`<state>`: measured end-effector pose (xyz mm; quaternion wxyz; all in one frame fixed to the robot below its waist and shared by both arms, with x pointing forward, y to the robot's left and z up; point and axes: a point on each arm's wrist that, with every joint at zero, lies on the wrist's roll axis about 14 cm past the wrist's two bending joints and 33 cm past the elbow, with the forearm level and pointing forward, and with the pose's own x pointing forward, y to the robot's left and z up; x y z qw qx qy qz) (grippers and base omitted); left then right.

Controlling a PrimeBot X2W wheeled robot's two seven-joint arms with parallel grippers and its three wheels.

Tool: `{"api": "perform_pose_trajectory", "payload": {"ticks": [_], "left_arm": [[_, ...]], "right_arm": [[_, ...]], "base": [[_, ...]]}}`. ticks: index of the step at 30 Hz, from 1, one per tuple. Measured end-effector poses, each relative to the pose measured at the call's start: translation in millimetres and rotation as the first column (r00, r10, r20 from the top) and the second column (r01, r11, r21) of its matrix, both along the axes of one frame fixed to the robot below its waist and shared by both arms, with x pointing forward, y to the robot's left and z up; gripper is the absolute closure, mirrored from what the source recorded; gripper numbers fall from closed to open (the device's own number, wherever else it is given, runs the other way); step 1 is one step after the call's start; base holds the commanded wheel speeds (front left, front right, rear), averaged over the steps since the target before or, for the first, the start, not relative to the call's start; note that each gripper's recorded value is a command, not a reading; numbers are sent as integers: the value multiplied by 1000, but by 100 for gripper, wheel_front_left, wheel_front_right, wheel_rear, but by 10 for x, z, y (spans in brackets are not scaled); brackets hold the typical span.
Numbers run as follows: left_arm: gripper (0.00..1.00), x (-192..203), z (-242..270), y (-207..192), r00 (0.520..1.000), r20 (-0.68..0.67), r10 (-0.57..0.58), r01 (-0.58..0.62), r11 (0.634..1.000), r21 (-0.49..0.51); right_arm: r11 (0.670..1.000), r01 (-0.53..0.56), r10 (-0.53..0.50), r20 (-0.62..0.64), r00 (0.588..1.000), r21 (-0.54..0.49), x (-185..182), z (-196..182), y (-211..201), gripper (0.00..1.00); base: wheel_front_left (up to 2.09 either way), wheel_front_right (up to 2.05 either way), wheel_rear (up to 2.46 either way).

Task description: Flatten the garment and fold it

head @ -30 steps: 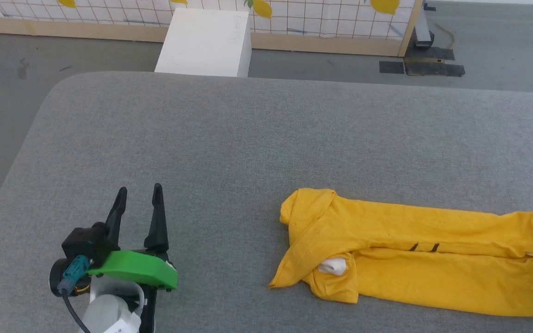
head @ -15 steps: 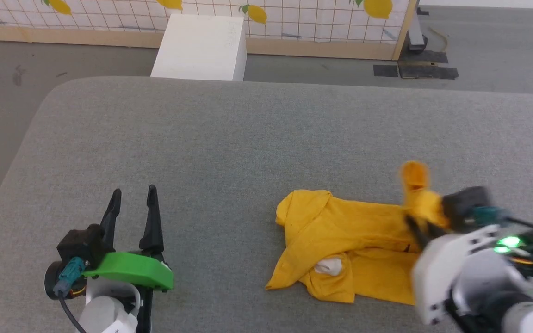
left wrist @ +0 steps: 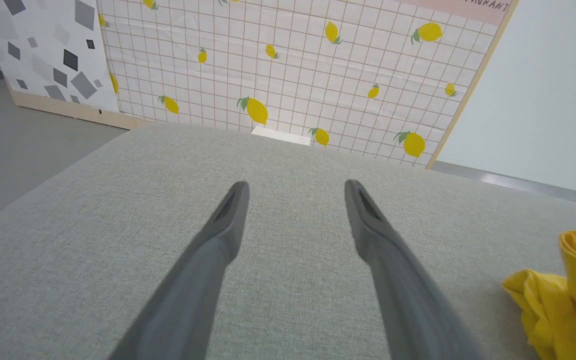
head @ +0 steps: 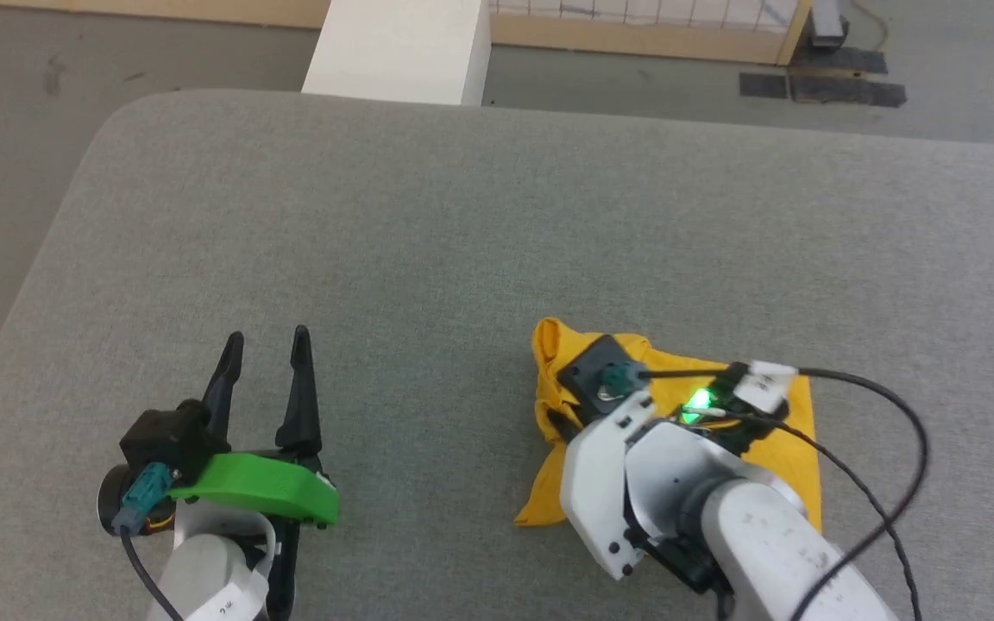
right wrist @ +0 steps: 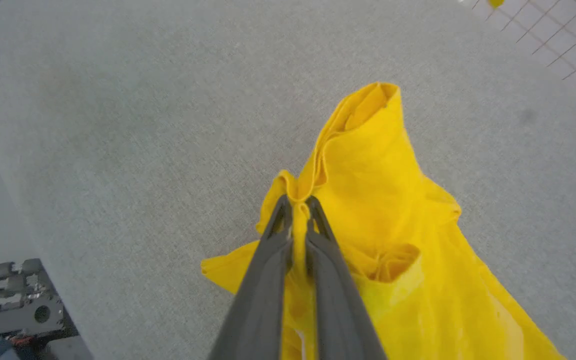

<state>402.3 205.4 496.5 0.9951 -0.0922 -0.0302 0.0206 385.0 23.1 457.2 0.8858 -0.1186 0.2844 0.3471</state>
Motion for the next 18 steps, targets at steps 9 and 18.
{"api": "perform_pose_trajectory", "payload": {"ticks": [9, 18], "left_arm": [[0, 42, -88, 66, 999, -25, 23, -23, 1000, 0], [0, 53, -23, 35, 1000, -6, 18, -18, 1000, -20]], "right_arm": [[997, -65, 70, -149, 986, 33, -37, -419, 225, 0], [872, 18, -66, 83, 994, 489, 302, 641, 236, 0]], "base": [[0, 0, 0], [0, 0, 0]]}}
